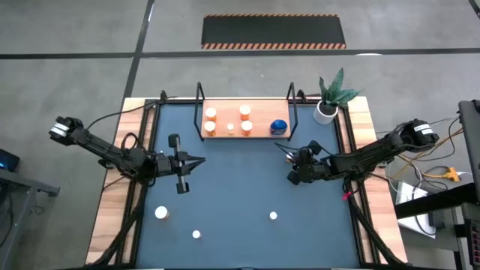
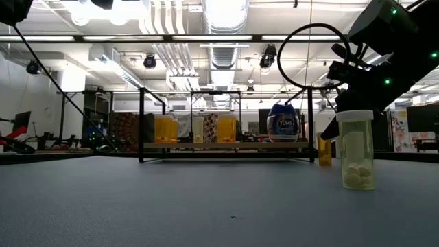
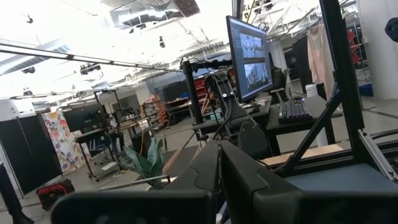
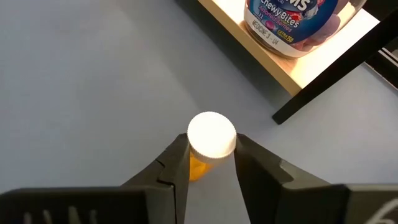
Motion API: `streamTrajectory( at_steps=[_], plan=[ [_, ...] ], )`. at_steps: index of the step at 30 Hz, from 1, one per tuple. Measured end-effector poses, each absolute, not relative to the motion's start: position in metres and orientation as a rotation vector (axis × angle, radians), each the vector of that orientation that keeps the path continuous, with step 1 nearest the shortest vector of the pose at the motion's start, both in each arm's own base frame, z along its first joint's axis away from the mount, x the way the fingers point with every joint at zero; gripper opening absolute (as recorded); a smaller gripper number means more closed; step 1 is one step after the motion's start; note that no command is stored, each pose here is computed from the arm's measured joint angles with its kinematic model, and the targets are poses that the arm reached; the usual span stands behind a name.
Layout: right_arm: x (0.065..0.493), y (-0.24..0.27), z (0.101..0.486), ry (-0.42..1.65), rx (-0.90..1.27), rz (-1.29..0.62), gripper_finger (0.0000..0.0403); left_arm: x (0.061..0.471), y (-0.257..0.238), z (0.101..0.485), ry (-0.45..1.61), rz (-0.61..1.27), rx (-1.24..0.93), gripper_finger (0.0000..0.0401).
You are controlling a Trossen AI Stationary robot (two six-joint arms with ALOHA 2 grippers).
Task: Pick and place medicine bottles onto shelf by color
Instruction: Put the small orange pill bottle on the shelf
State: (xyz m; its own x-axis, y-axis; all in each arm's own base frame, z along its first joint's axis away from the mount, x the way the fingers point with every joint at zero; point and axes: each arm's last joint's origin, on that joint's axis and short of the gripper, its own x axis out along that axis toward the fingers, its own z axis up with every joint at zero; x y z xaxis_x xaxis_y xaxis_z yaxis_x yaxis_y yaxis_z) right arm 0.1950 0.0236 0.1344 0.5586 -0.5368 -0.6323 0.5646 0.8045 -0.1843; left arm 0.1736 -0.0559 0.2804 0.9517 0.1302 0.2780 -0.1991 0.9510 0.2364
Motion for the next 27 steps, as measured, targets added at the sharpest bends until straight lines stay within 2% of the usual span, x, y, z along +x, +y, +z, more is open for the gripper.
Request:
streamTrajectory(
  at_steps=[6, 11, 27],
  plan=[
    [0.195, 0.024, 0.136, 0.727, 0.050, -0.647, 0.0113, 0.174, -0.056, 0.280, -0.262, 0.173, 0.286, 0.0000],
    [0.210, 0.029, 0.153, 0.723, 0.100, -0.545, 0.0105, 0.174, -0.056, 0.280, -0.260, 0.172, 0.287, 0.0000],
    [0.267, 0.052, 0.257, 0.520, 0.039, -0.359, 0.0102, 0.172, -0.055, 0.280, -0.252, 0.169, 0.289, 0.0000]
  ],
)
